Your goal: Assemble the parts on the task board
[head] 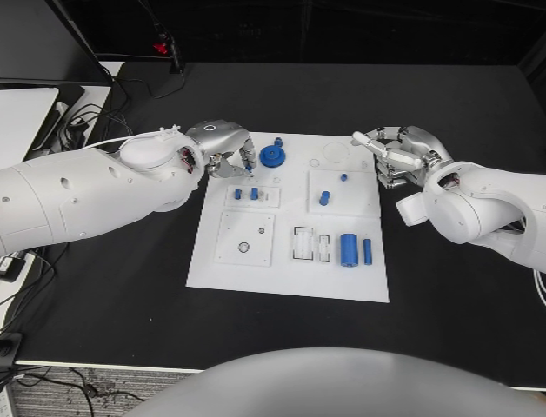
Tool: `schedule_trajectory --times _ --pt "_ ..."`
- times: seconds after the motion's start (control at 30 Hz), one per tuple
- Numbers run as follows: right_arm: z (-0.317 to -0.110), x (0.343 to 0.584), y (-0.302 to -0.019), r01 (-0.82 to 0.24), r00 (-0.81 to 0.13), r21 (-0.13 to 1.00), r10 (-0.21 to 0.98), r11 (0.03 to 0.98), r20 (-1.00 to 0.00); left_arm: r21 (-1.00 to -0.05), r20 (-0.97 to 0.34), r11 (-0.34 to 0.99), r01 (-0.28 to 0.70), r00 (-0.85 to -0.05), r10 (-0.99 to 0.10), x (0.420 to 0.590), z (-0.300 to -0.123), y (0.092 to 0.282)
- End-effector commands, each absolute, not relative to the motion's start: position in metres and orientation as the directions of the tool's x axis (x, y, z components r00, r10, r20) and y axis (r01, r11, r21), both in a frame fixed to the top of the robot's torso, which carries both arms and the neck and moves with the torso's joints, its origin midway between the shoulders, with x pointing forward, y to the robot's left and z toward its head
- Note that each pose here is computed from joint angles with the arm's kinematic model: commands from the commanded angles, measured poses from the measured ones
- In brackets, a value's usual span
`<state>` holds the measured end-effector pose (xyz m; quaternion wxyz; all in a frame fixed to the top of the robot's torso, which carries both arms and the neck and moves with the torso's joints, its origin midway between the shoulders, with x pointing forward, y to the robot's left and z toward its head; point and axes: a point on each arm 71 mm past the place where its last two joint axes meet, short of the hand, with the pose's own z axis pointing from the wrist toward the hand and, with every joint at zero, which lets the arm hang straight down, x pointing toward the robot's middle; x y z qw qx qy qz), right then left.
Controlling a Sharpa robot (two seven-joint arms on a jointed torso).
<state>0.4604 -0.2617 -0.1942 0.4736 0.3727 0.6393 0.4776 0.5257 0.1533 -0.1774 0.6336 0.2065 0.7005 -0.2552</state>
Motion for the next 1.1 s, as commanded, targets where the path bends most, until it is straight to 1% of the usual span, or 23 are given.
schedule_trajectory --times 0.03,0.83,1.1 --pt "-0.1929 0.4601 -0.2601 0.012 -0.283 0.965 0.927 0.262 -0.248 -0.104 -0.99 0.792 0.601 -0.14 -0.024 0.5269 -0.1795 0.1534" --pt "-0.1929 0.4598 -0.261 0.013 -0.28 0.965 0.927 0.263 -0.249 -0.109 -0.987 0.783 0.613 -0.158 -0.013 0.5255 -0.1834 0.1491" --pt "-0.1929 0.4599 -0.261 0.013 -0.28 0.965 0.927 0.263 -0.249 -0.11 -0.984 0.783 0.613 -0.178 0.0 0.5243 -0.185 0.1483"
